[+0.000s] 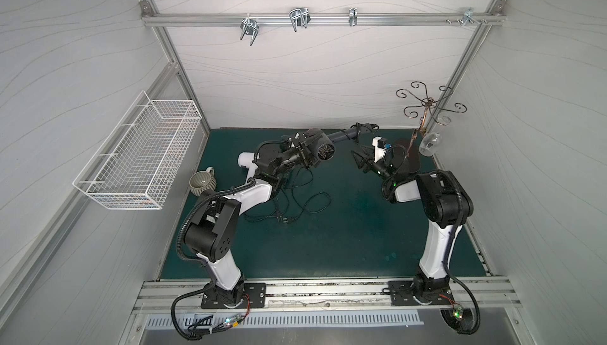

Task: Wrap the cord around the hair dryer
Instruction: Wrap the power cord around the hair dryer.

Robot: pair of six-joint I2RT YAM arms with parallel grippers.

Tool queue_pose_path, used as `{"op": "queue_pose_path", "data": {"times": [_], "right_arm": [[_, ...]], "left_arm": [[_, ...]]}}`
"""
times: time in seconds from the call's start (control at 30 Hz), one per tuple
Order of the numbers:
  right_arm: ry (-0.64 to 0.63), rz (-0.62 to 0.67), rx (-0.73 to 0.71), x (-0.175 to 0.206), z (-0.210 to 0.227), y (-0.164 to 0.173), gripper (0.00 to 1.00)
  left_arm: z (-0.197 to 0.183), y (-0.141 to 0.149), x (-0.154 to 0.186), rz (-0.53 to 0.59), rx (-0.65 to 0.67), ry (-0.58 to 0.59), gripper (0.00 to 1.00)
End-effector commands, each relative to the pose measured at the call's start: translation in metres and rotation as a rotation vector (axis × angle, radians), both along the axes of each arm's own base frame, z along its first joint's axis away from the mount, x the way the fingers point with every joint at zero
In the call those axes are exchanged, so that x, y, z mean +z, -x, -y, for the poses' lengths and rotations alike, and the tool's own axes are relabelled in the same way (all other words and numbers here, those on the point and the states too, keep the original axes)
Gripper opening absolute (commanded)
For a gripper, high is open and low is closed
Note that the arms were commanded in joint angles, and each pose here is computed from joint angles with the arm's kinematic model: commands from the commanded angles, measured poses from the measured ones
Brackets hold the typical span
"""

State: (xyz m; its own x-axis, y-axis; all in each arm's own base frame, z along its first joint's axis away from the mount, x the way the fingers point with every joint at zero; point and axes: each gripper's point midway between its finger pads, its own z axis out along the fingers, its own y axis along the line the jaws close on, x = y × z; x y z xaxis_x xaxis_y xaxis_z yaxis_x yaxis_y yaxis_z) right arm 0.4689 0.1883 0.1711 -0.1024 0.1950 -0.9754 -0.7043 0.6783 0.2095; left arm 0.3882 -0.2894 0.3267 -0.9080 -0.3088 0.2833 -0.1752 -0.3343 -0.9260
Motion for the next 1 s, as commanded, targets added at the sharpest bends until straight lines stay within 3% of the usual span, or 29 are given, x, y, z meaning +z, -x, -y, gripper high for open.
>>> {"op": "queue_pose_path", "data": {"times": [0.0,0.2,0.37,0.57,0.97], "right_arm": [[-0.038,0.03,0.052,0.023,0.027,0.014,0.64],[-0.009,-0.019,0.207,0.035,0.042,0.036,0.64],[0.08,-0.058,0.348,0.04,0.03,0.064,0.64],[0.123,0.0,0.439,0.057,0.022,0.094,0.66],[0.082,0.028,0.553,0.069,0.013,0.098,0.67]], "left_arm": [[-0.003,0.021,0.038,0.075,-0.071,0.14,0.0],[-0.001,0.035,0.034,0.113,-0.131,0.097,0.0],[-0.003,0.049,0.026,0.175,-0.189,-0.027,0.0],[-0.005,0.064,0.024,0.226,-0.243,-0.072,0.0],[-0.005,0.076,0.027,0.279,-0.307,-0.086,0.0]]}}
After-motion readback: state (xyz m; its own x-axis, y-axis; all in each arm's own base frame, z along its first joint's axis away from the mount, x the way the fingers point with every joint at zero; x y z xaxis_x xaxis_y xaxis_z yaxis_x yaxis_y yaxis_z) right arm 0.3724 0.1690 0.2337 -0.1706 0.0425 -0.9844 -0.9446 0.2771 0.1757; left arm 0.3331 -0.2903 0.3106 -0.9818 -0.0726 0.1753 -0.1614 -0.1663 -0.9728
